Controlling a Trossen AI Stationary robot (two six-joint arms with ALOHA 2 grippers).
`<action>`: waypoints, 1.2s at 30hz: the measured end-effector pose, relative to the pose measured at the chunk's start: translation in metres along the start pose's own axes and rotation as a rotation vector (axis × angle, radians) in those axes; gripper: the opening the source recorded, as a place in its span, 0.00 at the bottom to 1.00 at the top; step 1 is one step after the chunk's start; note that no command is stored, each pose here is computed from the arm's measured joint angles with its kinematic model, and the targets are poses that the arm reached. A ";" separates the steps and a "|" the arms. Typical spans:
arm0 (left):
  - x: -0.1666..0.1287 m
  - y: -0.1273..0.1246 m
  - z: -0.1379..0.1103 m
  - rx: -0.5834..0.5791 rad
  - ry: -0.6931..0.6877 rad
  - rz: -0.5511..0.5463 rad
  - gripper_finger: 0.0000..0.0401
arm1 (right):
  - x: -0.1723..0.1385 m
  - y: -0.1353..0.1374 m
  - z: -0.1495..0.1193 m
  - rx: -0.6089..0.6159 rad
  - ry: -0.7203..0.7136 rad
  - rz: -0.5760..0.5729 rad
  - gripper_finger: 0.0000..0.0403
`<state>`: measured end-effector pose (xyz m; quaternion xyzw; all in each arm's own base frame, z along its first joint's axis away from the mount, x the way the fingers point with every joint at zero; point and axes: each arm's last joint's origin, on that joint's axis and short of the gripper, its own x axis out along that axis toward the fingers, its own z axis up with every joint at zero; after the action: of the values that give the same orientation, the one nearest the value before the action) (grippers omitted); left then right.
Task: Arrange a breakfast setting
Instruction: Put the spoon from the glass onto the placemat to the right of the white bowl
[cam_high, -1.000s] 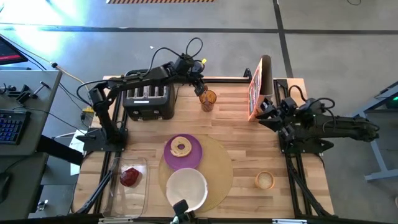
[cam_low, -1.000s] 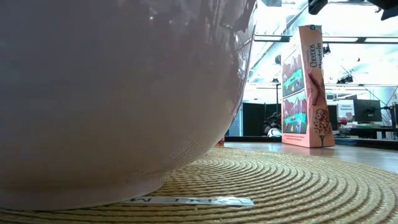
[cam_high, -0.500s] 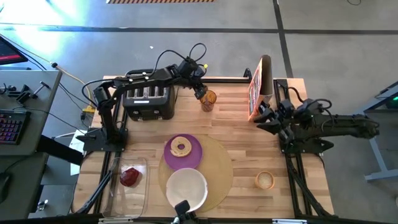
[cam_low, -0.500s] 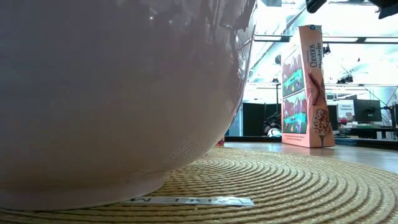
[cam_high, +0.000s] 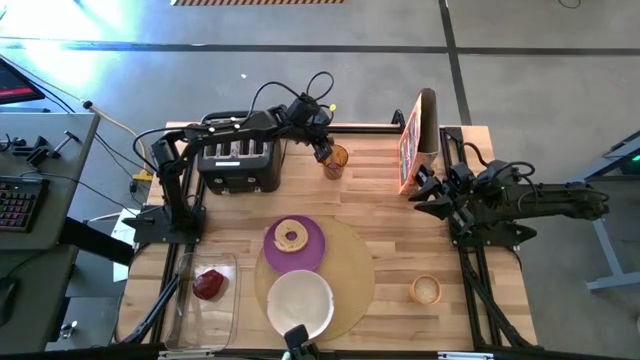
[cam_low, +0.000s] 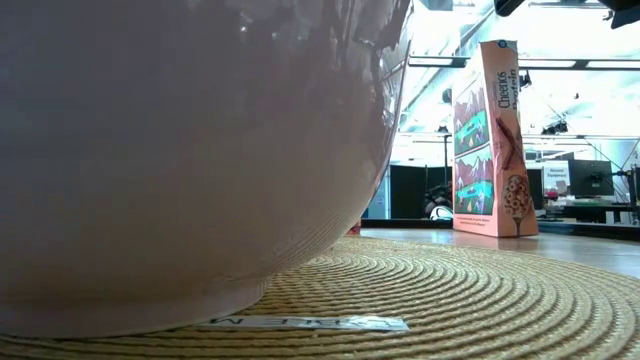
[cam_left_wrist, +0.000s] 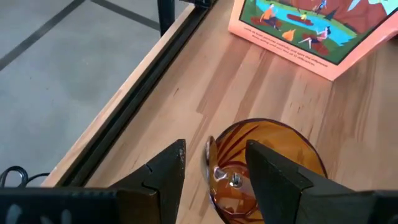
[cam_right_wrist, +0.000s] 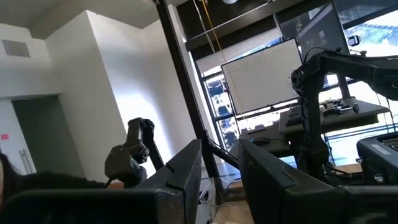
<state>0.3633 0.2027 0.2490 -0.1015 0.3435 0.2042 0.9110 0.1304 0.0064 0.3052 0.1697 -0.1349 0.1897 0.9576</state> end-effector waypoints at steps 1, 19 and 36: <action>0.000 0.000 0.000 0.000 0.002 0.001 0.39 | 0.000 0.000 0.000 0.000 0.000 0.000 0.24; 0.000 -0.002 -0.001 0.034 0.014 -0.008 0.26 | 0.000 0.000 0.000 0.001 0.001 -0.002 0.24; 0.004 0.002 -0.002 0.023 0.015 0.008 0.22 | 0.000 0.000 0.000 0.001 0.000 -0.003 0.24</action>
<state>0.3638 0.2045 0.2446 -0.0913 0.3531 0.2029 0.9087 0.1304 0.0063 0.3051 0.1702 -0.1345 0.1886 0.9578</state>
